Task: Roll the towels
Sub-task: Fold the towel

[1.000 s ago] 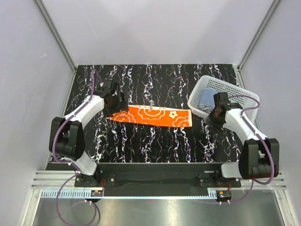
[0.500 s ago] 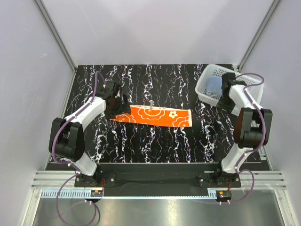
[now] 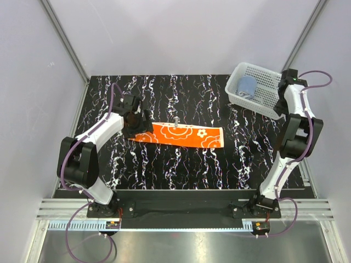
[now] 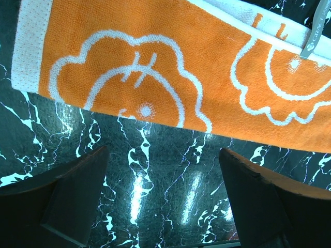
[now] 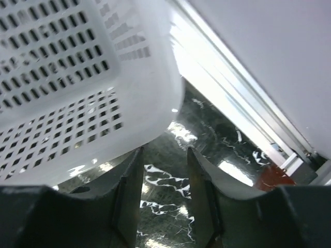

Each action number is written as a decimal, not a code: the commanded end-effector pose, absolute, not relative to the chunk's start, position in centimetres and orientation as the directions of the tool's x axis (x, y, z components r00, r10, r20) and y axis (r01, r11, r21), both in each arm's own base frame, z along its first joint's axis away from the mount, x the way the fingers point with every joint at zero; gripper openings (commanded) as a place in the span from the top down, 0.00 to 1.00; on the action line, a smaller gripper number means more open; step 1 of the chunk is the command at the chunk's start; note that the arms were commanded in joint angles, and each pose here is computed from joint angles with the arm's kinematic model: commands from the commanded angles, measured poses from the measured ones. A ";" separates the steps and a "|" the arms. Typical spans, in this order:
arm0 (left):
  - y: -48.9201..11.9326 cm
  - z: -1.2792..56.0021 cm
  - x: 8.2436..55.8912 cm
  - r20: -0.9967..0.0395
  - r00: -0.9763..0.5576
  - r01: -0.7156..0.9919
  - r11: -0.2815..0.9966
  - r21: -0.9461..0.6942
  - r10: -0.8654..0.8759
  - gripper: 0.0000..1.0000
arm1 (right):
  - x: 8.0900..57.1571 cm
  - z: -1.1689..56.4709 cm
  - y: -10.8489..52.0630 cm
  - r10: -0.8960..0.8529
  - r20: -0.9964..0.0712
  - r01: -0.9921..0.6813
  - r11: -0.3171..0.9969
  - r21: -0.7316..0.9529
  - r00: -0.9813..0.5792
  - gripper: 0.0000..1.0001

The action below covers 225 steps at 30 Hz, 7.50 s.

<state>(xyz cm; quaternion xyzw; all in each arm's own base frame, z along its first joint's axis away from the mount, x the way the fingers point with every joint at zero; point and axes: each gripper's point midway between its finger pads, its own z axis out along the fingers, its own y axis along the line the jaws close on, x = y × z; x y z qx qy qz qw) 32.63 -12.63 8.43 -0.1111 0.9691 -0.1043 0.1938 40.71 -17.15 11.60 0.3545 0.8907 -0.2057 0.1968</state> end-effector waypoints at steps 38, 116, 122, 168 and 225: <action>-8.9 7.4 34.5 -0.432 -0.759 -0.375 0.870 -0.320 -0.486 0.08 | 32.7 11.8 21.6 0.403 -0.171 0.114 0.592 0.798 -0.899 0.93; -4.2 1.8 32.4 -0.409 -0.669 -0.605 0.774 -0.185 -0.621 0.48 | 31.5 1.4 9.8 0.496 -0.037 0.431 0.788 0.440 -0.868 0.79; -4.8 3.9 33.2 -0.423 -0.664 -0.579 0.782 -0.233 -0.617 0.35 | 33.4 6.3 9.7 0.478 -0.141 0.364 0.800 0.477 -0.867 0.52; -1.5 14.2 28.9 -0.591 -0.721 -0.368 0.923 -0.113 -0.361 0.03 | 30.2 1.1 11.9 0.585 -0.101 0.447 0.710 0.545 -0.805 0.70; -2.4 15.0 28.7 -0.600 -0.707 -0.338 0.924 -0.180 -0.375 0.04 | 33.1 18.1 37.1 -0.112 -0.566 -0.198 0.976 0.093 -0.817 1.00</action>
